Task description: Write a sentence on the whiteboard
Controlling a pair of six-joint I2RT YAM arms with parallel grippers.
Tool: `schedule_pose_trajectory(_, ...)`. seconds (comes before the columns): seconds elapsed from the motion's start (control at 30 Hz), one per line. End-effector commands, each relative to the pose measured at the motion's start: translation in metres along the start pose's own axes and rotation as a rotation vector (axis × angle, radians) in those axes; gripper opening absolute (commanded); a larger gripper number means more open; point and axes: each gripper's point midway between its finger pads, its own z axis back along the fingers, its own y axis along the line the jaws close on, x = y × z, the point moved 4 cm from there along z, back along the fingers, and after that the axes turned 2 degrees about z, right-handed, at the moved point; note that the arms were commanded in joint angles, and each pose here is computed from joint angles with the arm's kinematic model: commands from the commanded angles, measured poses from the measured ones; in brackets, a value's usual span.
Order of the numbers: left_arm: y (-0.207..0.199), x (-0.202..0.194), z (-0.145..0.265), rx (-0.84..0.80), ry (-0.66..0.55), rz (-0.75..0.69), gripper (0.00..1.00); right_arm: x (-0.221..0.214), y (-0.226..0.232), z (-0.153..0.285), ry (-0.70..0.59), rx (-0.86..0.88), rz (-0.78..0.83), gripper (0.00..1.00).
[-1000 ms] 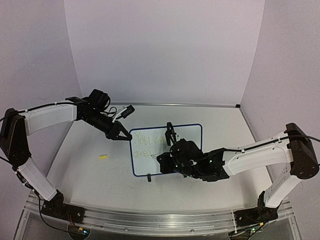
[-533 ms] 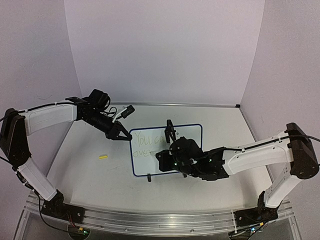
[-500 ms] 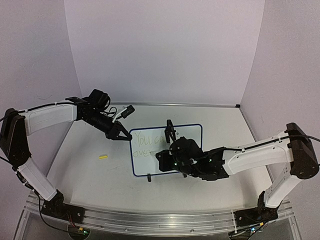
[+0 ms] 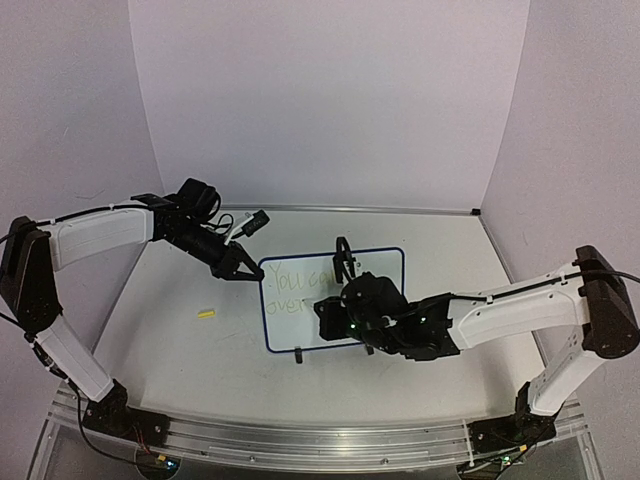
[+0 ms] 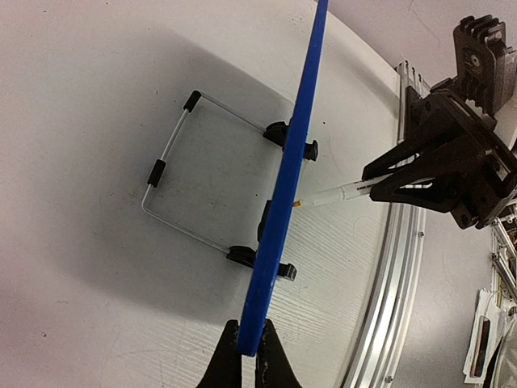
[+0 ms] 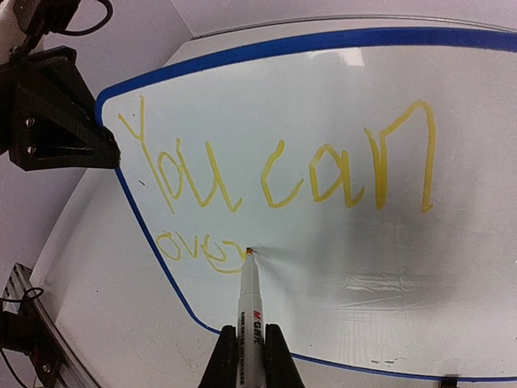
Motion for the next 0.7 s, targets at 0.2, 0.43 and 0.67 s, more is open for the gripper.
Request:
schedule_pose_trajectory(0.2, 0.010, -0.005, 0.000, 0.078, 0.044, -0.010, 0.00, 0.010, -0.013, 0.006, -0.048, -0.071, -0.026, 0.00)
schedule_pose_trajectory(0.43, 0.009, -0.006, 0.001, 0.083, 0.044, -0.011, 0.00, 0.008, -0.014, 0.005, -0.044, -0.073, -0.028, 0.00)
schedule_pose_trajectory(0.67, 0.010, -0.006, 0.000, 0.086, 0.046, -0.010, 0.00, 0.019, -0.003, 0.010, -0.049, -0.024, 0.009, 0.00)
